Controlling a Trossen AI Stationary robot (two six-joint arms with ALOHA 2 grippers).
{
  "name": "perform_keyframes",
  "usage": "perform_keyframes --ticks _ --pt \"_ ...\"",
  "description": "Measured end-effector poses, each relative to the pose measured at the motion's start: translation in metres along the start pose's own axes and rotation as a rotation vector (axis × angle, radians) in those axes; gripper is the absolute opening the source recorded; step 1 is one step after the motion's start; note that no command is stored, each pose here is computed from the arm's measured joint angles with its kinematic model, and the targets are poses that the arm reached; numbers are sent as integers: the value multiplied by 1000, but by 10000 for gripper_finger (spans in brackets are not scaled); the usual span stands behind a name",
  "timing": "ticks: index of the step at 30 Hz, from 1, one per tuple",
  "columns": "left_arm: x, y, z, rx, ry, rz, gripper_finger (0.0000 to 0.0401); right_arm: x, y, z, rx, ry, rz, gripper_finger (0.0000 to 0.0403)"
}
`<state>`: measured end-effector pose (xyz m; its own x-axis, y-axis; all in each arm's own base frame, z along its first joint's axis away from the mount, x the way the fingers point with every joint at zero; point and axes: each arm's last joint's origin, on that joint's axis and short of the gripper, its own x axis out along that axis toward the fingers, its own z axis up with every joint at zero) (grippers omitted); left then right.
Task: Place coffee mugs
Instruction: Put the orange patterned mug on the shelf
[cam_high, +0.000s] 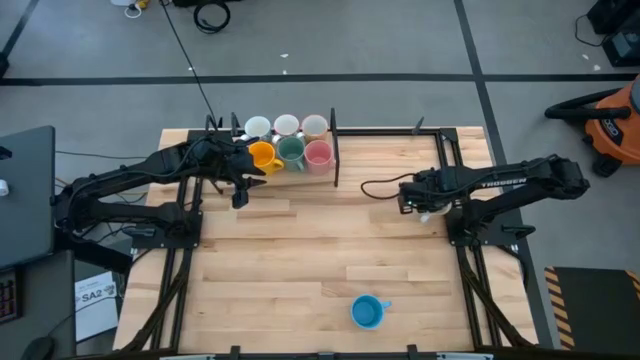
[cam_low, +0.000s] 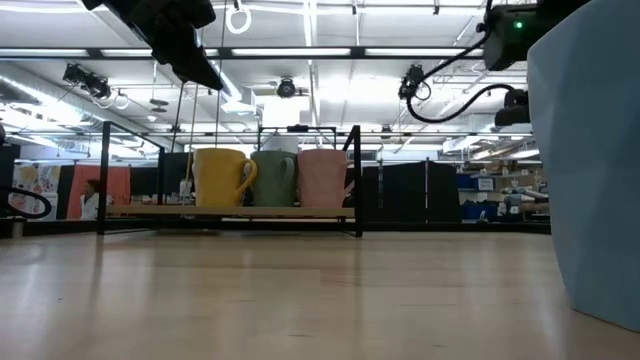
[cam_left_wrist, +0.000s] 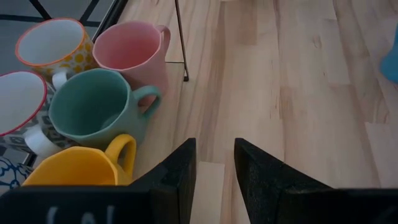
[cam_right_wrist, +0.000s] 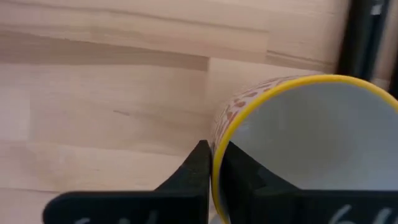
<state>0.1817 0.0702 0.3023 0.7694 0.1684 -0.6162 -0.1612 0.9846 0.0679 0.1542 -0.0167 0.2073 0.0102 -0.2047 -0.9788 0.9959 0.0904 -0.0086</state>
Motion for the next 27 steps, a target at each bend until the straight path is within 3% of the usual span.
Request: perform_keyframes --ticks 7,15,21,27 --pt "0 0 0 0 0 0 116 -6 24 3 13 7 245 28" --pt "0 0 0 0 -1 0 116 -34 92 8 -35 -31 635 28" --pt "0 0 0 0 0 0 116 -33 157 5 -194 -24 671 28" --pt "0 0 0 0 -1 0 116 -36 234 4 -451 -30 723 28"
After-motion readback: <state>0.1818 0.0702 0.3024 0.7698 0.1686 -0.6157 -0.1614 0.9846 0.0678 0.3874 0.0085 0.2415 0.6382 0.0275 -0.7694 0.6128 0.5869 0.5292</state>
